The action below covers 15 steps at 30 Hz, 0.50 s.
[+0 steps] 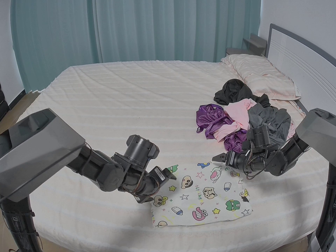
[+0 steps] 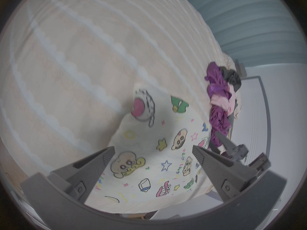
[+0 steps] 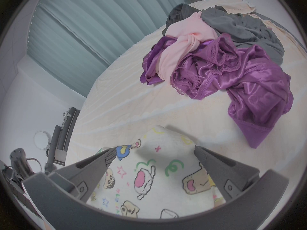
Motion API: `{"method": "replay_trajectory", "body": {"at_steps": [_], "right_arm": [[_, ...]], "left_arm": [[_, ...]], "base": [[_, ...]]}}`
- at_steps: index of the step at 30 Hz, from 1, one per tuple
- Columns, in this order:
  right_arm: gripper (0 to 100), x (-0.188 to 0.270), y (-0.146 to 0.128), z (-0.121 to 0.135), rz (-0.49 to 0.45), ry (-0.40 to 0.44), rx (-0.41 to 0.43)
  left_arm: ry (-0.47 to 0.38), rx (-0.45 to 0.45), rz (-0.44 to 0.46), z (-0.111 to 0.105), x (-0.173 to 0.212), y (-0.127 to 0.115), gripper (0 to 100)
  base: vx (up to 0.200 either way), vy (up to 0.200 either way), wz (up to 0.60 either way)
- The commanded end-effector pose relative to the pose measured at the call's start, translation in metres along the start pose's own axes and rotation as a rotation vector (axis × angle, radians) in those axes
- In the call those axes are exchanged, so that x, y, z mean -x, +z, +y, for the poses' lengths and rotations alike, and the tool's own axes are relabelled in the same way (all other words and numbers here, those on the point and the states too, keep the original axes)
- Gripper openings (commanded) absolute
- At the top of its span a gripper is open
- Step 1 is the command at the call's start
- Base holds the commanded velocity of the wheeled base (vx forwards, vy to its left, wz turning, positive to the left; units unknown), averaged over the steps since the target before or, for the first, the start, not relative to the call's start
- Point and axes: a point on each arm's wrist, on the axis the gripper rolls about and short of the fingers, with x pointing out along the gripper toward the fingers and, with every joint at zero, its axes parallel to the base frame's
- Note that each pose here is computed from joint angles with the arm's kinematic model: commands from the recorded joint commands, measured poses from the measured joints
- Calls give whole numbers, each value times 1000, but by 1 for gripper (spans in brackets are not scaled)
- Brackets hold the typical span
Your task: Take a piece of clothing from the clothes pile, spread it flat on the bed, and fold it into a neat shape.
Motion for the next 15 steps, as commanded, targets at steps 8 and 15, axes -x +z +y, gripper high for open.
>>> {"method": "replay_trajectory", "body": {"at_steps": [8, 15], "right_arm": [[100, -15, 4, -13, -23, -58, -16], [100, -17, 0, -14, -9, -63, -16]], "left_arm": [[-33, 19, -46, 4, 34, 8, 100], [-16, 21, -52, 7, 32, 8, 100]], "base": [[0, 0, 0], [0, 0, 0]]}}
